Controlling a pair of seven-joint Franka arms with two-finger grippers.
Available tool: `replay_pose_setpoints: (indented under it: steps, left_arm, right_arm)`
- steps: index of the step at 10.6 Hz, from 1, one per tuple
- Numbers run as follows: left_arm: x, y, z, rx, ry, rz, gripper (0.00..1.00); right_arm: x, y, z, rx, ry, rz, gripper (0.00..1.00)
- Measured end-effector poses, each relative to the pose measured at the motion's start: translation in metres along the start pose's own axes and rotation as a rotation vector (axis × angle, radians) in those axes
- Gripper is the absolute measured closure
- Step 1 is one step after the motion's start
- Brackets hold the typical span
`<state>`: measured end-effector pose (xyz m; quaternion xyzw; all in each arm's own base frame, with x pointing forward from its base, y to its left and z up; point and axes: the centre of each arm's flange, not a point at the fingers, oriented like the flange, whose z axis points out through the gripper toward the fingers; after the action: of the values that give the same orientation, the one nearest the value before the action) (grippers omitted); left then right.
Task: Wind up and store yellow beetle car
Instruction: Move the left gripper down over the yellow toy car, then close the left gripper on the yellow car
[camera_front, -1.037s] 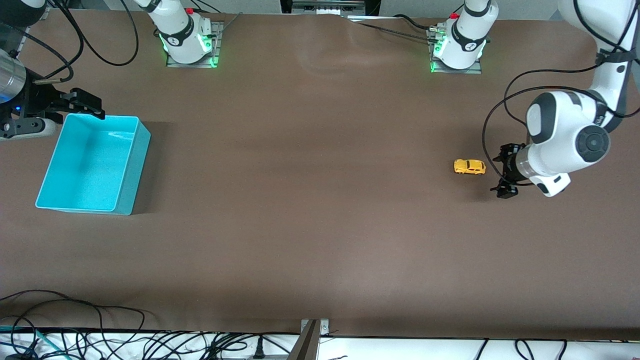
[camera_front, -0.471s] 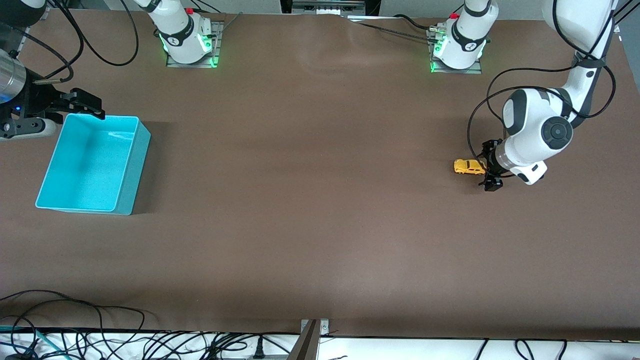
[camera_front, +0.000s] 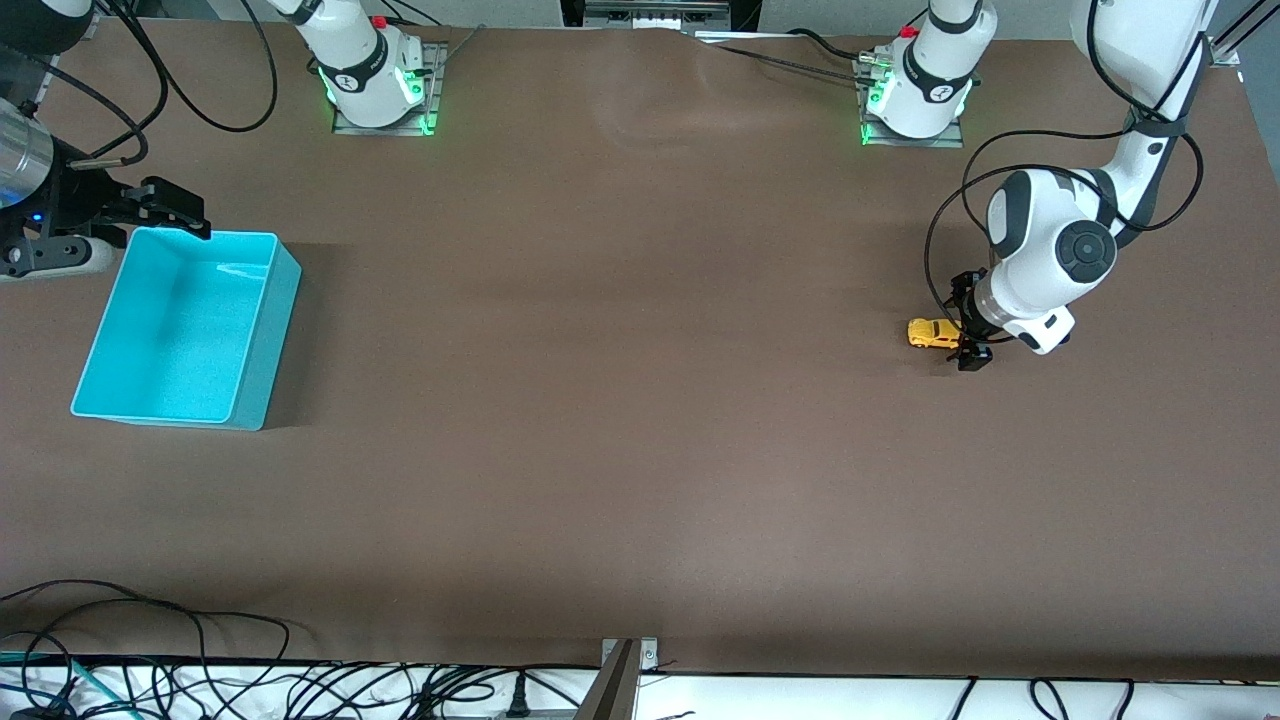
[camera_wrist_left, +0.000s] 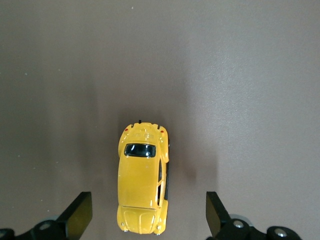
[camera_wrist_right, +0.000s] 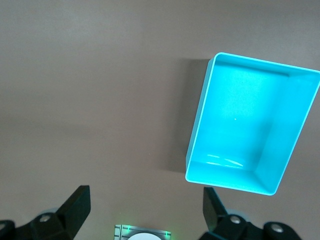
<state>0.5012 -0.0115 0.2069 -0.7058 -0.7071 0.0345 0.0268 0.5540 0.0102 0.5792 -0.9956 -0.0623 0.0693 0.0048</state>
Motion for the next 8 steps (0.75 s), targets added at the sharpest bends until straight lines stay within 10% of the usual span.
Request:
replay_pose_setpoints:
  steps: [8]
  left_arm:
    - [0.000, -0.016, 0.016, -0.016, 0.012, 0.013, 0.07]
  right_arm:
    - [0.000, 0.000, 0.000, 0.000, 0.000, 0.000, 0.00]
